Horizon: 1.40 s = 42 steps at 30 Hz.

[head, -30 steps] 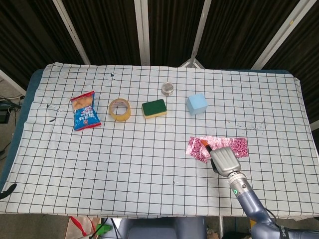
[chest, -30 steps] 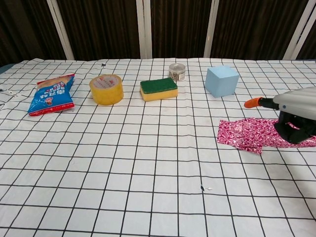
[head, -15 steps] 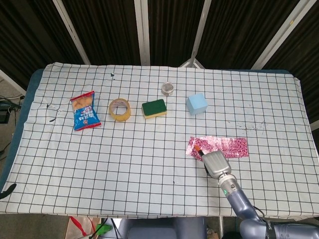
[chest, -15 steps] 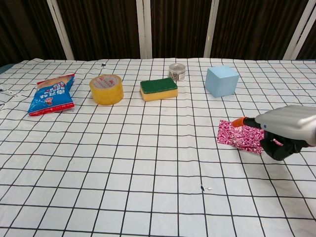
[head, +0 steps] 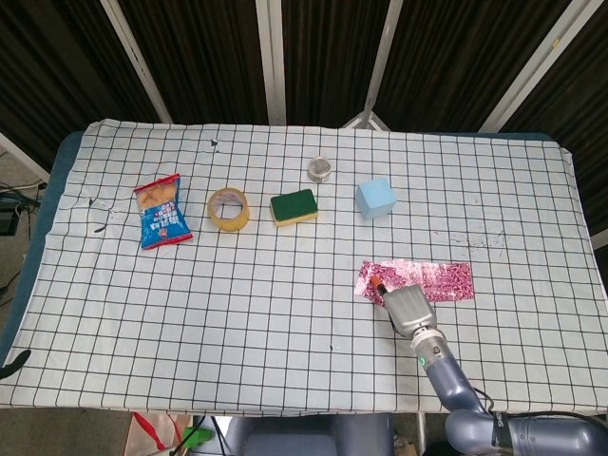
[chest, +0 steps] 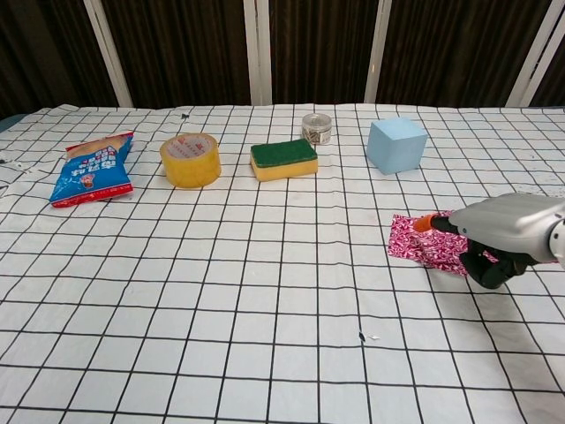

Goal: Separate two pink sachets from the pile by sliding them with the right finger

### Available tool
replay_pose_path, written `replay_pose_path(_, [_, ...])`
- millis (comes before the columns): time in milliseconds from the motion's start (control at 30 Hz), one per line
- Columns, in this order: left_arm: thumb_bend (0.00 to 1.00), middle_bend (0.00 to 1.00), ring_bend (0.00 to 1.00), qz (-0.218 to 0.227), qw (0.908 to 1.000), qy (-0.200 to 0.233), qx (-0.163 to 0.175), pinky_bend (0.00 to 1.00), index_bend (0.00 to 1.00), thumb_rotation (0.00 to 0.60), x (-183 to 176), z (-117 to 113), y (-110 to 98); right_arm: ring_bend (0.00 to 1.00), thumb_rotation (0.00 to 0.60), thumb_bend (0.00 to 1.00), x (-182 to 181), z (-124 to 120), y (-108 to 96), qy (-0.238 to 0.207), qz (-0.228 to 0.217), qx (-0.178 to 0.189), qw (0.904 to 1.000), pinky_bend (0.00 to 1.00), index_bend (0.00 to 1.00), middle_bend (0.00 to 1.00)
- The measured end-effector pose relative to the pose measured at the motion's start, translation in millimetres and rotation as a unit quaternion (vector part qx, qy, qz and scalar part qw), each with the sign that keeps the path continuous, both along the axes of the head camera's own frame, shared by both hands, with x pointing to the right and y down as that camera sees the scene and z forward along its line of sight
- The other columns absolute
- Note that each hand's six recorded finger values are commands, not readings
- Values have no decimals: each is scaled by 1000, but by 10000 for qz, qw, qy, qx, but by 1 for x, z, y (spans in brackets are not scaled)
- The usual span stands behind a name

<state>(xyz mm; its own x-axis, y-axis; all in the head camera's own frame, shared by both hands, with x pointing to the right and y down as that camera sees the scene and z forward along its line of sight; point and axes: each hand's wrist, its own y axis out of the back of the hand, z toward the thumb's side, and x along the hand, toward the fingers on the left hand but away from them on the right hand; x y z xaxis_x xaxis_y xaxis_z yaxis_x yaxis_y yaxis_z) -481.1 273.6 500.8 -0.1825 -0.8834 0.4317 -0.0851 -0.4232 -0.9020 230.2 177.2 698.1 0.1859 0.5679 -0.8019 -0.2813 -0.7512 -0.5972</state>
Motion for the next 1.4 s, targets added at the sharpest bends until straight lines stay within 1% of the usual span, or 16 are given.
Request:
replay_pose_path(467, [258,21,0,9,10000,-29,-17,63,164,600,1,1,0,813,600,773,-5,10,4,115,-73,-170,9998,643,89,843])
replay_pose_path(833, [258,22,0,9,10000,-33,-34,63,164,600,1,2,0,813,600,774,-16,11,6,101,-171,-206,9996,643,95,843])
replay_pose_path(1067, [258,21,0,17,10000,-21,-41,63,164,600,1,2,-1,813,600,774,-30,8,7,13,-294,-172,9994,643,106,843])
replay_pose_path(1400, [258,22,0,3,10000,-6,-29,63,164,600,0,1,-1,813,600,774,-55,9,17,-65,-505,-252,9984,643,106,843])
